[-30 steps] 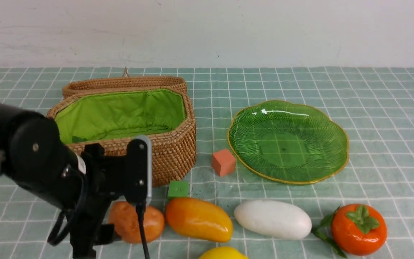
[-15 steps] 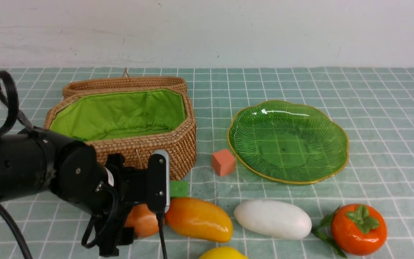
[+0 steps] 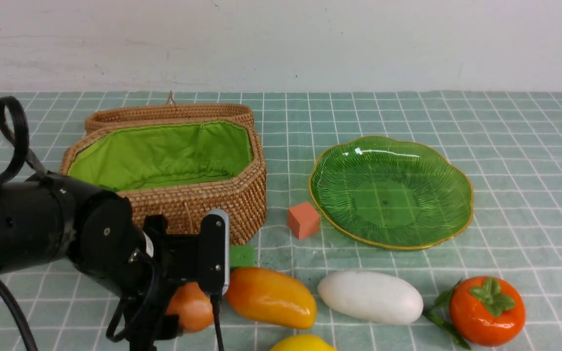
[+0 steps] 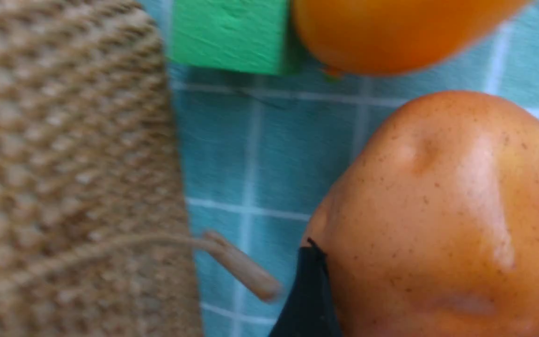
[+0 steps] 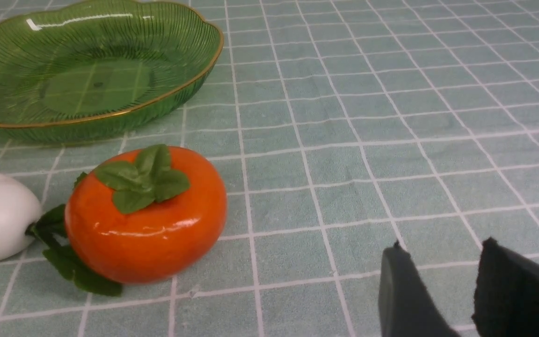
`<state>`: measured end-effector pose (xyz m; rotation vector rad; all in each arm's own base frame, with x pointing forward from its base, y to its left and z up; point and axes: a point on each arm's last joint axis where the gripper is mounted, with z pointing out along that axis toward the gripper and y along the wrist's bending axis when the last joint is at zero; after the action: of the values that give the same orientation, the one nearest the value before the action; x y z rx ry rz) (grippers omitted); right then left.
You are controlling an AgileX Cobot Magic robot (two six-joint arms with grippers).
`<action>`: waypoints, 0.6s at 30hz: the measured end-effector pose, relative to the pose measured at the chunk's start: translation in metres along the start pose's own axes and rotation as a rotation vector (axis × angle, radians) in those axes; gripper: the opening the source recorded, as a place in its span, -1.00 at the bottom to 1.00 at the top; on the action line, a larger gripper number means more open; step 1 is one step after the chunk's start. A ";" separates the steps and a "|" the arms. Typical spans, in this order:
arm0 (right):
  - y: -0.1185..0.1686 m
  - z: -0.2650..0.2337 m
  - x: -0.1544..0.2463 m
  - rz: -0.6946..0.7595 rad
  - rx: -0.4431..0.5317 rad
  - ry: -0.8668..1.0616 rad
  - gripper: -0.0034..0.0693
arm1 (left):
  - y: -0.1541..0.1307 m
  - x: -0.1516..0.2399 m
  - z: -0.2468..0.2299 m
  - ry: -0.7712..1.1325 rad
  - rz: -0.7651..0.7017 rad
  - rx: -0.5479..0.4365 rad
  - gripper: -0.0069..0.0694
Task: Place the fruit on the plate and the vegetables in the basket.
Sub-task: Grab a potato with your left arm and place it in the basket on the left
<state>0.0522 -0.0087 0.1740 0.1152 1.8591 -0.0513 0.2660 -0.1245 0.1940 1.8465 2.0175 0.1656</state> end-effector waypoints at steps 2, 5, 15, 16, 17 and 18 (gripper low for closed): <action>0.000 0.000 0.000 0.000 0.000 0.000 -0.24 | -0.002 0.001 -0.005 0.003 -0.013 0.006 0.67; 0.000 0.000 0.000 0.000 0.000 0.000 -0.24 | -0.002 0.001 -0.026 -0.017 -0.046 -0.027 0.67; 0.000 0.000 0.000 0.000 0.000 0.000 -0.24 | 0.069 0.003 -0.136 -0.115 -0.369 -0.220 0.67; 0.000 0.000 0.000 0.000 0.000 0.000 -0.24 | 0.080 0.007 -0.142 -0.126 -0.400 -0.257 0.67; 0.000 0.000 0.000 0.000 0.000 0.000 -0.24 | 0.091 0.011 -0.147 -0.146 -0.436 -0.305 0.67; 0.000 0.000 0.000 0.000 0.000 0.000 -0.24 | 0.102 0.014 -0.150 -0.172 -0.463 -0.357 0.67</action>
<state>0.0522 -0.0087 0.1740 0.1152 1.8591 -0.0513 0.3051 -0.0722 0.3634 1.1122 2.0714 0.2091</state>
